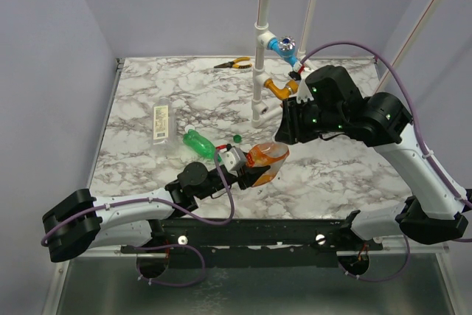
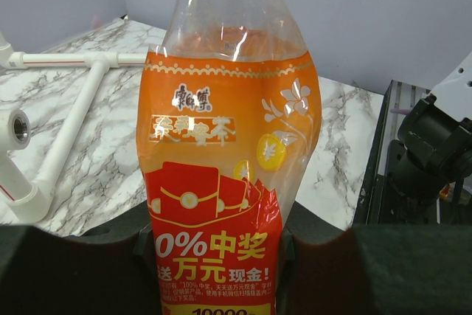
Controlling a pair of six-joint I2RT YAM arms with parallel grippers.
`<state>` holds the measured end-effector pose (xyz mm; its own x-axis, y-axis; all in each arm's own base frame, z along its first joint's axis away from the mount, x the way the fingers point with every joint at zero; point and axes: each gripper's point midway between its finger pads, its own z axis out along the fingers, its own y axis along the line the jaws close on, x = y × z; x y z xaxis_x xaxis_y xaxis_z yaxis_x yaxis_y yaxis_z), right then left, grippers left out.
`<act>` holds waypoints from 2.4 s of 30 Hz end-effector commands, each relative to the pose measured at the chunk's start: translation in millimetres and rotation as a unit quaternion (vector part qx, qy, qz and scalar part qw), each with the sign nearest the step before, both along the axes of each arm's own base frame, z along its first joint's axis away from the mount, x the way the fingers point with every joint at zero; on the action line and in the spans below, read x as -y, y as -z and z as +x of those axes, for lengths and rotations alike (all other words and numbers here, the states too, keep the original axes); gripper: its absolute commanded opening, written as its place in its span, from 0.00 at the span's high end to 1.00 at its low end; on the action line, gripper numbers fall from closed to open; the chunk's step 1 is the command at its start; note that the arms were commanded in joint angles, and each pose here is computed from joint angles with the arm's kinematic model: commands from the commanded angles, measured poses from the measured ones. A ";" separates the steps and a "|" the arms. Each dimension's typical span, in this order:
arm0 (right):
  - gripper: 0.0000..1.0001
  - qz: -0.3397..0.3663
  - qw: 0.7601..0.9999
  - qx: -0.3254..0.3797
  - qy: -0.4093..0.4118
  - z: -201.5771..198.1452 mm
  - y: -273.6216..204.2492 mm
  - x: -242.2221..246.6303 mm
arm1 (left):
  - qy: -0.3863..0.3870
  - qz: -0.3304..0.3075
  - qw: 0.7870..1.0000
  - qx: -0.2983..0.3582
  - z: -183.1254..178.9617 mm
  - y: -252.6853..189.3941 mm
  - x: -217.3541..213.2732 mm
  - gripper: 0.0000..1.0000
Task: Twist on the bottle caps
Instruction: Screw the bottle cap onto the plastic bottle.
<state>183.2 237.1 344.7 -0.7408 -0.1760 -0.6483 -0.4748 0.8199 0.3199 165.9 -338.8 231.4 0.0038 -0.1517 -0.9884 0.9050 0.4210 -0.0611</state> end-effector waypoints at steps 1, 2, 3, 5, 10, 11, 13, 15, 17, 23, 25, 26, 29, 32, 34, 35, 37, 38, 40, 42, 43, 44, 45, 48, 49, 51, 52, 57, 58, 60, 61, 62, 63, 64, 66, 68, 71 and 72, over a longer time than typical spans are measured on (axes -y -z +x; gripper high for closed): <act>0.63 0.002 1.000 -0.014 -0.010 -5.3 2.8 -4.1 | 0.012 -0.021 1.000 0.010 -3.6 -16.0 -0.1 1.00; 0.65 0.002 1.000 -0.015 -0.009 -5.1 3.1 -3.9 | 0.014 -0.021 1.000 0.011 -4.3 -15.8 0.2 1.00; 0.67 0.000 1.000 -0.017 -0.010 -5.5 3.7 -4.4 | 0.017 -0.020 1.000 0.012 -5.1 -15.3 0.5 1.00; 0.69 -0.003 1.000 -0.024 -0.013 -7.0 5.6 -5.2 | 0.021 -0.020 0.999 0.016 -6.6 -16.5 1.0 1.00; 0.72 -0.019 0.999 -0.049 -0.012 -11.5 14.0 -3.5 | 0.017 -0.017 0.999 0.038 -4.9 -22.5 -0.3 1.00; 0.72 -0.024 0.998 -0.056 -0.010 -12.5 16.2 -2.0 | 0.013 -0.014 0.999 0.042 -3.7 -22.8 -0.3 1.00; 0.74 -0.033 0.997 -0.067 -0.004 -13.6 20.2 -0.3 | 0.004 -0.015 0.999 0.045 -0.3 -26.6 -0.9 1.00; 0.74 -0.041 0.996 -0.077 0.004 -14.2 23.9 1.2 | -0.003 -0.012 0.998 0.059 2.8 -30.1 -1.0 1.00; 0.74 -0.042 0.995 -0.088 0.008 -15.6 26.9 -0.1 | -0.013 -0.014 0.998 0.067 6.5 -34.5 -1.4 1.00; 0.73 -0.019 0.994 -0.109 0.012 -18.0 24.0 -10.3 | -0.050 -0.040 0.992 0.107 18.3 -60.7 -6.0 1.00; 0.74 -0.009 0.993 -0.120 0.020 -17.4 23.6 -15.8 | -0.055 -0.048 0.990 0.117 20.5 -70.2 -5.0 1.00; 0.74 -0.004 0.992 -0.125 0.022 -17.3 23.5 -19.1 | -0.057 -0.052 0.990 0.121 21.4 -74.8 -4.3 1.00; 0.74 0.003 0.990 -0.140 0.038 -15.6 24.6 -24.0 | -0.065 -0.060 0.988 0.130 24.3 -81.5 -2.9 1.00; 0.73 0.003 0.987 -0.155 0.051 -14.5 27.9 -27.5 | -0.073 -0.069 0.986 0.134 27.0 -85.8 -2.9 1.00; 0.73 0.005 0.984 -0.166 0.059 -13.9 28.9 -30.6 | -0.081 -0.073 0.985 0.135 29.7 -86.5 -4.1 1.00; 0.73 0.007 0.984 -0.169 0.063 -13.6 28.2 -31.2 | -0.085 -0.077 0.984 0.136 30.6 -88.4 -4.9 1.00; 0.73 0.010 0.981 -0.178 0.070 -13.5 28.4 -34.0 | -0.091 -0.082 0.983 0.137 31.7 -89.8 -6.6 1.00; 0.73 0.009 0.980 -0.183 0.078 -12.4 29.9 -34.8 | -0.095 -0.083 0.982 0.138 32.8 -90.5 -7.1 1.00; 0.73 0.007 0.977 -0.192 0.090 -11.5 32.7 -36.0 | -0.099 -0.081 0.982 0.140 34.4 -90.5 -7.6 1.00; 0.71 0.005 0.975 -0.197 0.104 -9.0 34.7 -36.4 | -0.103 -0.077 0.982 0.141 36.0 -89.1 -7.4 1.00; 0.71 0.006 0.974 -0.200 0.108 -8.6 34.8 -37.5 | -0.103 -0.075 0.982 0.142 36.2 -87.8 -6.7 1.00; 0.71 0.007 0.973 -0.202 0.110 -8.2 34.9 -38.5 | -0.102 -0.074 0.982 0.140 36.1 -86.4 -5.8 1.00; 0.71 0.008 0.972 -0.204 0.112 -7.5 35.2 -39.7 | -0.102 -0.073 0.983 0.138 36.8 -84.6 -5.0 1.00; 0.71 0.009 0.970 -0.212 0.115 -7.0 36.5 -42.9 | -0.103 -0.062 0.984 0.128 39.2 -73.4 -2.6 1.00; 0.71 0.008 0.970 -0.214 0.119 -6.6 37.9 -43.0 | -0.105 -0.059 0.985 0.124 39.9 -70.0 -2.4 1.00; 0.70 0.007 0.969 -0.216 0.123 -7.1 39.3 -42.3 | -0.107 -0.055 0.986 0.118 41.1 -64.2 -2.7 1.00; 0.69 0.007 0.968 -0.215 0.125 -6.6 39.1 -42.0 | -0.108 -0.054 0.986 0.116 41.1 -63.0 -3.0 1.00; 0.66 0.009 0.968 -0.214 0.128 -4.5 38.3 -43.1 | -0.110 -0.052 0.986 0.111 41.5 -58.7 -4.4 1.00; 0.64 0.010 0.969 -0.212 0.128 -4.1 37.4 -43.2 | -0.111 -0.052 0.986 0.111 41.6 -57.9 -4.7 1.00; 0.62 0.011 0.969 -0.210 0.129 -3.3 36.1 -43.4 | -0.111 -0.051 0.987 0.108 41.6 -56.2 -4.9 1.00; 0.62 0.011 0.969 -0.210 0.130 -2.9 35.8 -43.4 | -0.110 -0.051 0.987 0.106 41.3 -55.3 -5.2 1.00; 0.62 0.011 0.969 -0.208 0.129 -2.9 35.4 -42.9 | -0.112 -0.050 0.987 0.104 42.0 -53.6 -5.3 1.00; 0.61 0.012 0.970 -0.206 0.130 -2.7 34.2 -42.2 | -0.112 -0.049 0.987 0.102 42.0 -51.8 -5.3 1.00; 0.61 0.013 0.970 -0.205 0.130 -2.5 34.1 -42.2 | -0.112 -0.049 0.987 0.100 42.0 -51.0 -5.8 1.00; 0.61 0.014 0.970 -0.204 0.131 -2.9 33.0 -41.5 | -0.113 -0.046 0.988 0.097 42.3 -47.5 -5.7 1.00; 0.60 0.015 0.971 -0.202 0.130 -2.8 31.8 -41.3 | -0.113 -0.045 0.988 0.094 42.5 -45.3 -5.3 1.00; 0.60 0.018 0.971 -0.199 0.130 -2.1 29.6 -40.9 | -0.113 -0.043 0.989 0.090 43.0 -42.6 -4.8 1.00; 0.60 0.018 0.971 -0.198 0.130 -2.0 29.4 -41.0 | -0.112 -0.043 0.989 0.088 42.9 -41.7 -4.4 1.00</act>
